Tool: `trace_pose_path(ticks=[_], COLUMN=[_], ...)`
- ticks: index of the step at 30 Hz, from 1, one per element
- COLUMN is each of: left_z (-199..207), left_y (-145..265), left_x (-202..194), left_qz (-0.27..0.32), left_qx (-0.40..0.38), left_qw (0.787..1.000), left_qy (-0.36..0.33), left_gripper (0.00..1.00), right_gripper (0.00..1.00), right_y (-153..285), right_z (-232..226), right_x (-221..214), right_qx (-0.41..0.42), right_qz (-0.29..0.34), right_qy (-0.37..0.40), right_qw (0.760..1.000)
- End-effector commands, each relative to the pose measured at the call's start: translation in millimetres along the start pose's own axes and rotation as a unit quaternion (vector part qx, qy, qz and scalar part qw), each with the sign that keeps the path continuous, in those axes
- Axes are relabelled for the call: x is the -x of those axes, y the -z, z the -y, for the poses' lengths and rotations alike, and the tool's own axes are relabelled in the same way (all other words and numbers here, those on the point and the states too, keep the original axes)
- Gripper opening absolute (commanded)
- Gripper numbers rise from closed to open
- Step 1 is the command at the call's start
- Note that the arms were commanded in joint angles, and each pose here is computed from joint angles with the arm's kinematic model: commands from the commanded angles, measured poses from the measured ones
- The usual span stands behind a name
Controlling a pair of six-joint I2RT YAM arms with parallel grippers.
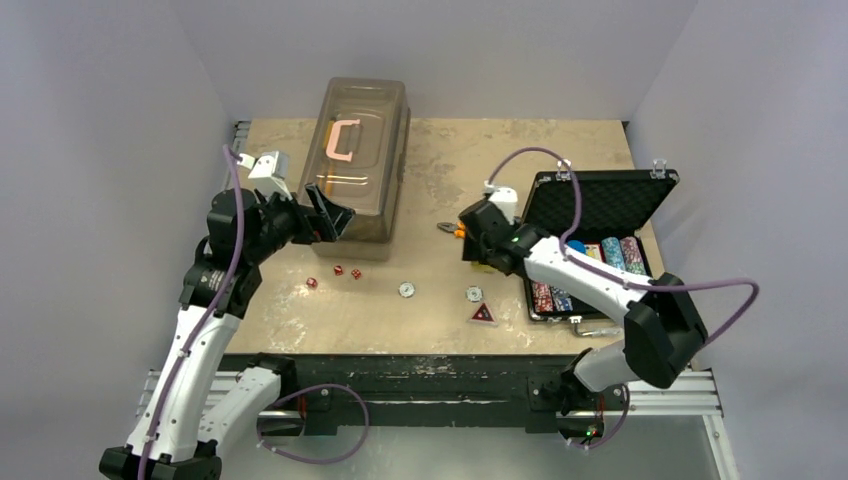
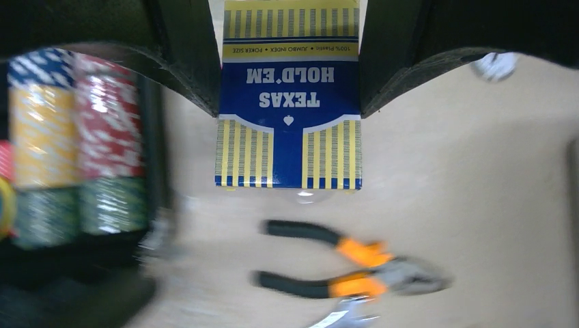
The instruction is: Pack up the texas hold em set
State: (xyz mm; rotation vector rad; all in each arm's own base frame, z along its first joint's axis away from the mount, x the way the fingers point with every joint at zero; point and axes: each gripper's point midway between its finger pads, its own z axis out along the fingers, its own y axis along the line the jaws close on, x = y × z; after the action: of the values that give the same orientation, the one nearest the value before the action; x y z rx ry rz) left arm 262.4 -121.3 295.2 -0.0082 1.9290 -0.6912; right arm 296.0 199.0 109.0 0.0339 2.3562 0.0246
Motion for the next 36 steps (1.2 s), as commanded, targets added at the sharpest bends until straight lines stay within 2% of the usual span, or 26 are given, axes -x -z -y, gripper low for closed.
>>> trace_pose_path(ticks=[1, 8, 15, 19, 29, 36], left_z=[32, 21, 22, 26, 28, 26], left_y=[8, 0, -2, -2, -2, -14], left_x=[37, 21, 3, 1, -3, -14], left_qz=[0.042, 0.021, -0.002, -0.008, -0.018, -0.061], left_qx=[-0.057, -0.048, -0.065, -0.075, -0.079, -0.078], left_qw=[0.998, 0.998, 0.998, 0.997, 0.997, 0.995], left_qy=[-0.003, -0.019, -0.010, -0.006, -0.007, 0.005], left_gripper=[0.96, 0.96, 0.96, 0.96, 0.96, 0.95], right_gripper=[0.00, 0.01, 0.01, 0.00, 0.00, 0.00], right_y=[10, 53, 72, 71, 53, 46], right_z=[90, 170, 232, 249, 274, 279], right_x=[-13, -6, -6, -13, -49, -64], right_qx=[-0.140, -0.251, -0.309, -0.336, -0.383, -0.409], right_qz=[-0.031, 0.027, 0.055, 0.046, 0.003, 0.009], right_qy=[-0.136, -0.262, -0.362, -0.397, -0.506, -0.539], right_qw=[0.980, 0.932, 0.878, 0.853, 0.772, 0.736])
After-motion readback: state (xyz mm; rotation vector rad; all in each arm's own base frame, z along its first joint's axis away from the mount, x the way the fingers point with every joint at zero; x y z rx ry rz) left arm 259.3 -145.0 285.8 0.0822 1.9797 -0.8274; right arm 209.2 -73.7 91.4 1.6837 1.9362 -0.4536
